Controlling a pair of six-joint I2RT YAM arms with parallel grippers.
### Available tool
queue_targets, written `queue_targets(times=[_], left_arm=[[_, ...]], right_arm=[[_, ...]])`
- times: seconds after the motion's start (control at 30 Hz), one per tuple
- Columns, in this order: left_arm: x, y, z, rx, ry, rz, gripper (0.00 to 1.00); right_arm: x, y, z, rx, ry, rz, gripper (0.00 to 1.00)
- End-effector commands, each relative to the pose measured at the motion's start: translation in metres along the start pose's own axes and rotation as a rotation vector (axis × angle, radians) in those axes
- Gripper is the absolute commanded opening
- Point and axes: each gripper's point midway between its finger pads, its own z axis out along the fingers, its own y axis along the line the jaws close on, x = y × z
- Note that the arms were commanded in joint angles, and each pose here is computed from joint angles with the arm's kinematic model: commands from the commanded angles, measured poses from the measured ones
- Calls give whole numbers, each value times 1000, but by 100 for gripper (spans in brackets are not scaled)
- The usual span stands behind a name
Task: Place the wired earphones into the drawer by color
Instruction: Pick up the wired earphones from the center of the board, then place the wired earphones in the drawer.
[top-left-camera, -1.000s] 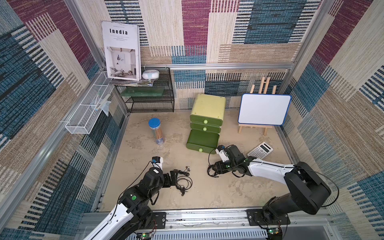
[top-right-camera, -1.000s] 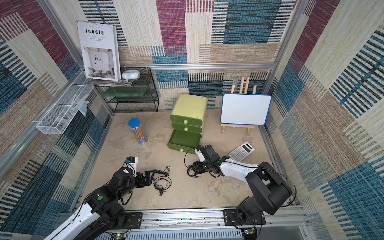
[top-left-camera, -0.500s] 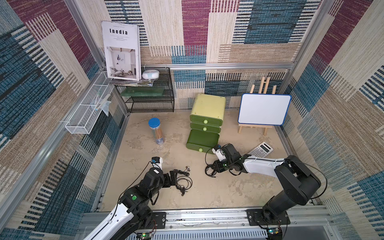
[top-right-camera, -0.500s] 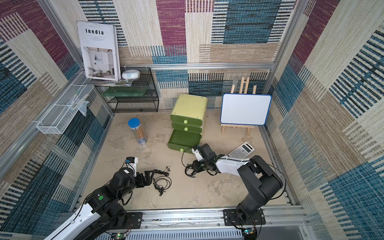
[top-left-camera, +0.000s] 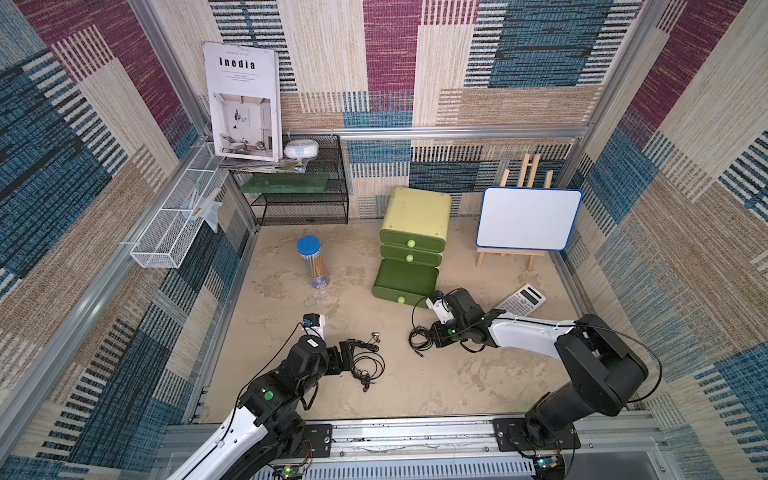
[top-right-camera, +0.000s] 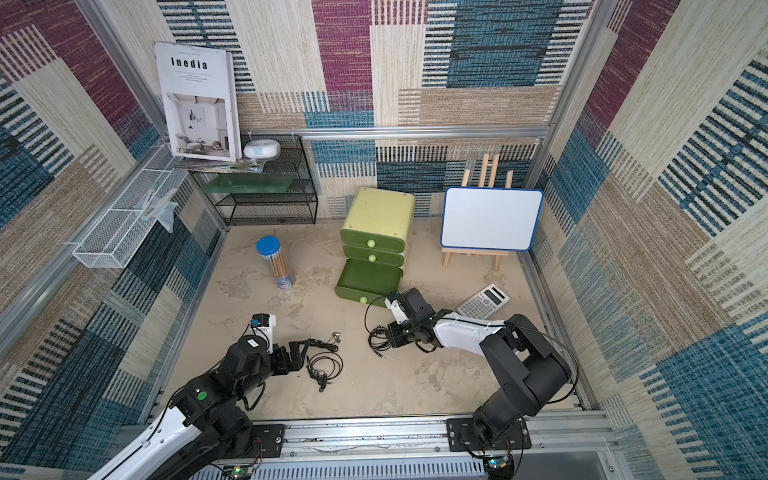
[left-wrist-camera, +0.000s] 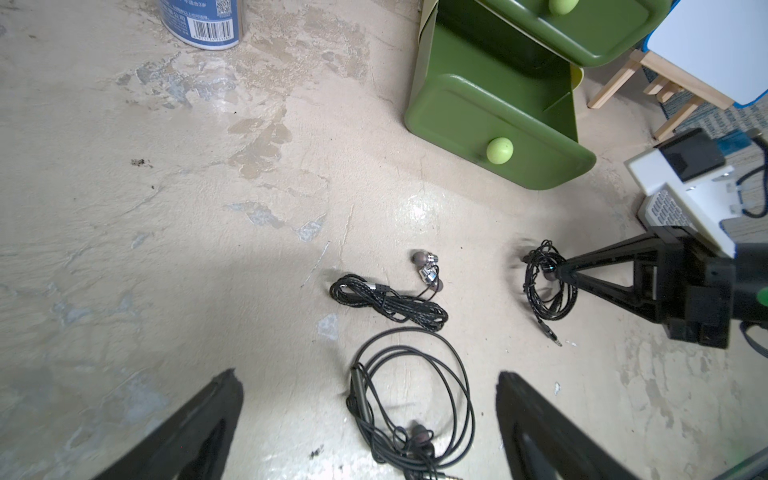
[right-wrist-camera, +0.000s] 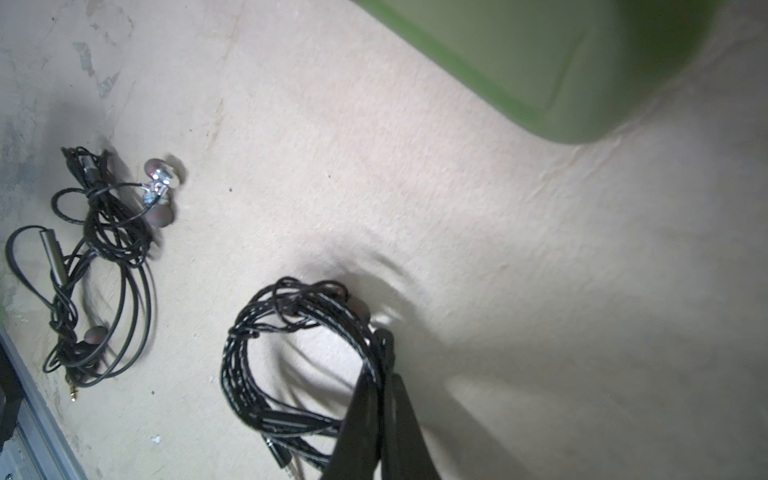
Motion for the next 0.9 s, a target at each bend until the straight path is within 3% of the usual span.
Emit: queue_targets(times=[0.0, 0.2, 0.47, 0.87], left_arm=[[-9, -3, -1, 7, -33, 2, 99], [-11, -6, -2, 20, -40, 6, 99], [-10, -7, -3, 34, -46, 4, 99], [-10, -10, -4, 59, -48, -1, 99]], right_arm=[[-1, -1, -6, 14, -11, -5, 3], [-15, 3, -22, 23, -82, -14, 1], [-50, 14, -60, 25, -265, -22, 0], [-116, 10, -110, 141, -528, 8, 0]])
